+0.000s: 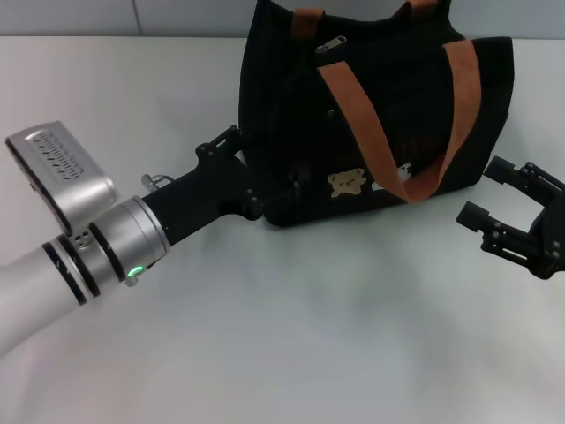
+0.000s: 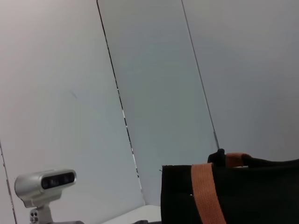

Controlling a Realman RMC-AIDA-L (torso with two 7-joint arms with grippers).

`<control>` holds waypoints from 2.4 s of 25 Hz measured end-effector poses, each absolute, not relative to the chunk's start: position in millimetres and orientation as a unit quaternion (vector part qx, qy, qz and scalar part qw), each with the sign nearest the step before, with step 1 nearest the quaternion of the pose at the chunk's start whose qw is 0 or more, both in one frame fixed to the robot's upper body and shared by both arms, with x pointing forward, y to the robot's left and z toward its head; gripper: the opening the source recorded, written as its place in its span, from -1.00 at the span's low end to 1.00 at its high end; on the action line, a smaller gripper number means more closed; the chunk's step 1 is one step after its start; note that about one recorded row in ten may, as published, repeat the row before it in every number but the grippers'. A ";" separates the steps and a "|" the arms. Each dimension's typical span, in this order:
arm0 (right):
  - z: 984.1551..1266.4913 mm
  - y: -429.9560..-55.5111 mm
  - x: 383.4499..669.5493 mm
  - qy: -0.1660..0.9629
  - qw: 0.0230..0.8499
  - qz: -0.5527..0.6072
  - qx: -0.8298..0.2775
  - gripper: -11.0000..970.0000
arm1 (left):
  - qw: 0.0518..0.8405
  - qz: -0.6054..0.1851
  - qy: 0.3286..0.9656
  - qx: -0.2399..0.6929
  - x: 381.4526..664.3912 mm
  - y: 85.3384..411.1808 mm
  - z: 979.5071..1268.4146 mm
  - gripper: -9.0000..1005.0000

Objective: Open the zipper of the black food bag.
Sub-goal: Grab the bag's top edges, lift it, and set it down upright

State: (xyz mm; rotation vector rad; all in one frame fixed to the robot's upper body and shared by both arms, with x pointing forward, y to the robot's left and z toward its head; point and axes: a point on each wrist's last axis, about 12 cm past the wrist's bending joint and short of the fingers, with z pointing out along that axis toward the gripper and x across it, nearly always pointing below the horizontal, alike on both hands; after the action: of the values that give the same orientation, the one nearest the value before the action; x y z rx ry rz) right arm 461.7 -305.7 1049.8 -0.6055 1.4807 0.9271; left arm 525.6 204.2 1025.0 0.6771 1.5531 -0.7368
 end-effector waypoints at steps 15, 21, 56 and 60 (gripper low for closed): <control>1049.1 -305.3 466.0 0.645 0.601 0.394 -0.261 0.72 | 0.615 -0.292 0.674 0.285 522.4 201.8 1020.2 0.15; 1046.7 -303.0 467.3 0.647 0.602 0.389 -0.261 0.72 | 0.614 -0.294 0.673 0.289 522.7 200.9 1020.6 -0.42; 1061.9 -257.5 524.7 0.644 0.586 0.437 -0.226 0.72 | 0.735 -0.202 0.508 0.401 513.3 331.7 1109.6 -0.83; 1066.8 -227.9 542.3 0.653 0.538 0.468 -0.256 0.72 | 0.737 -0.198 0.480 0.433 521.2 332.7 1125.3 -0.83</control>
State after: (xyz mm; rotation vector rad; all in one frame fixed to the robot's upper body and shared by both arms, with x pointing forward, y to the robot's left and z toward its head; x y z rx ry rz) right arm 542.3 -227.9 1066.8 -0.6098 1.5528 1.1142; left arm 521.2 332.7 1125.3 0.9497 1.0530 -0.4355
